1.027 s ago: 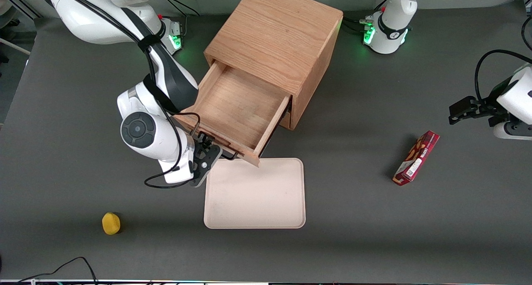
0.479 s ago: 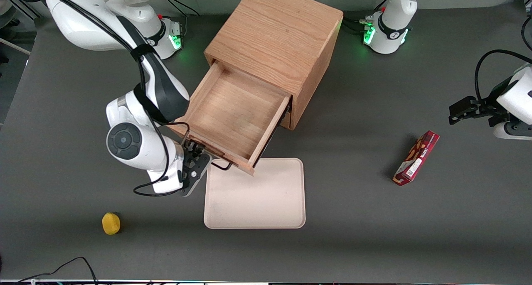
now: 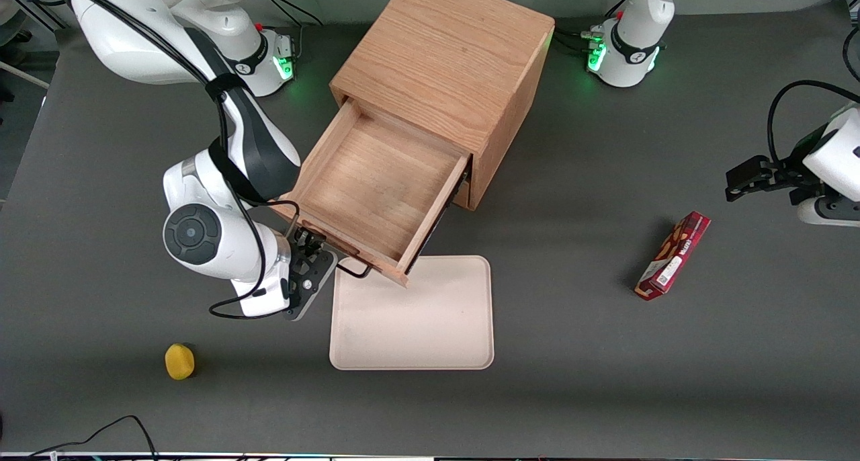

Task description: Open upper drawer

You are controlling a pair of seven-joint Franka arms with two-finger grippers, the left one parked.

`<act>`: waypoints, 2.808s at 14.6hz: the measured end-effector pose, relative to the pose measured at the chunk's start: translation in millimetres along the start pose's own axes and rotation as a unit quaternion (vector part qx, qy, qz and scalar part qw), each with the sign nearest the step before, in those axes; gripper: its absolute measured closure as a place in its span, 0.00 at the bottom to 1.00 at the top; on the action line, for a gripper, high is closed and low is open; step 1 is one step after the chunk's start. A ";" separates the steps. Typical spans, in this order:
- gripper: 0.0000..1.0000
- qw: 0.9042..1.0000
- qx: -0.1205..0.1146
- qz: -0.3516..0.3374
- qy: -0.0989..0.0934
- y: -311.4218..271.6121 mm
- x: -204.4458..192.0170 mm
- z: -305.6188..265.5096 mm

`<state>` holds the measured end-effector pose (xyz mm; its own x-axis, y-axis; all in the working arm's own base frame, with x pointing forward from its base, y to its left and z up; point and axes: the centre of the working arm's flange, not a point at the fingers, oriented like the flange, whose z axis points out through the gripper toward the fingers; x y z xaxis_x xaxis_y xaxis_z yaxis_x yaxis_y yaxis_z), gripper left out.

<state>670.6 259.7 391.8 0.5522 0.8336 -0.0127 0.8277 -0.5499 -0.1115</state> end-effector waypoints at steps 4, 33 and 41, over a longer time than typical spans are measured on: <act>0.00 1.000 0.007 -0.002 -0.003 -4.6 3.1 -11.0; 0.00 0.931 0.012 0.365 0.027 -8.9 -305.3 -211.3; 0.00 0.888 -0.027 0.456 0.051 -6.5 -279.6 -211.5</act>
<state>532.0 19.4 606.2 0.9993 0.0337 0.0172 0.0346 -0.9980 -0.0537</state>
